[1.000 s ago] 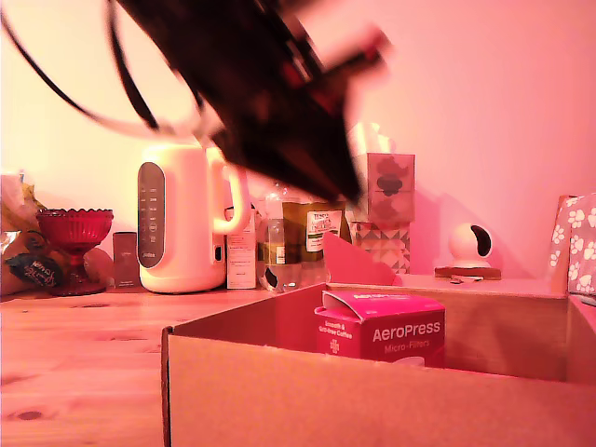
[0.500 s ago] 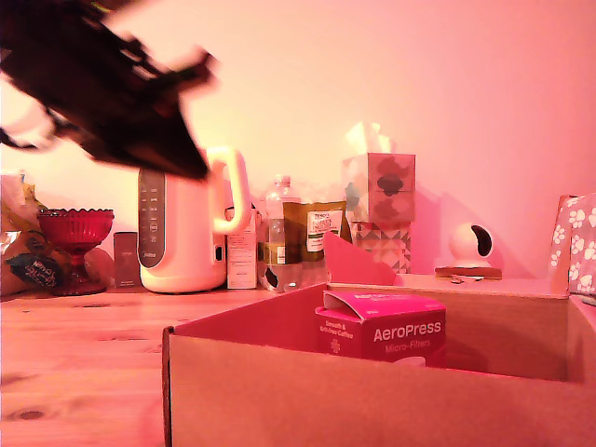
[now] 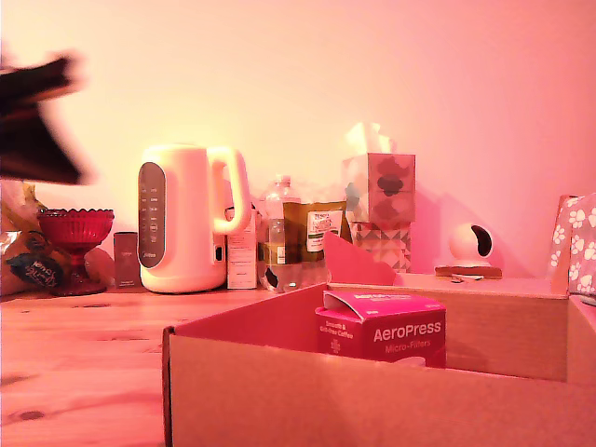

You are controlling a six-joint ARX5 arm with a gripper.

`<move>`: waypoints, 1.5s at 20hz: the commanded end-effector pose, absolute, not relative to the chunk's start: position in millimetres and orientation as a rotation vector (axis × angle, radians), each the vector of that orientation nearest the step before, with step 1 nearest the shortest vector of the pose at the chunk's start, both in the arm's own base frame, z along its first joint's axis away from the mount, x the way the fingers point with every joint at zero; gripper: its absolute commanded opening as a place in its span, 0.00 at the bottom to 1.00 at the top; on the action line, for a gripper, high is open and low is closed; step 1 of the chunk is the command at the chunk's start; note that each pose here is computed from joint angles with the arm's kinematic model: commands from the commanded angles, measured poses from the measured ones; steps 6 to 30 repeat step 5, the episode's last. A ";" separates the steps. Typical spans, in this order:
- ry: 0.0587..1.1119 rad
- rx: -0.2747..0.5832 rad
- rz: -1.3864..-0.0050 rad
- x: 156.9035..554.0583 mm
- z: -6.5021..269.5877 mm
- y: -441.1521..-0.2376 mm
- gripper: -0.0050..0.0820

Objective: Pick the red carton of coffee filters and place it in the cardboard box

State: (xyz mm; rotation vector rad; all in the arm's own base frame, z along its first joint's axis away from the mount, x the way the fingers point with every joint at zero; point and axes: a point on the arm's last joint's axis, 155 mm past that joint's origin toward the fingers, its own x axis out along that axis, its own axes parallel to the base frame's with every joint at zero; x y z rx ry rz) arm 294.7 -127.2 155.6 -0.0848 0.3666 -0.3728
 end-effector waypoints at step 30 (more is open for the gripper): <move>0.284 -0.129 -0.331 279.3 178.8 -98.9 0.03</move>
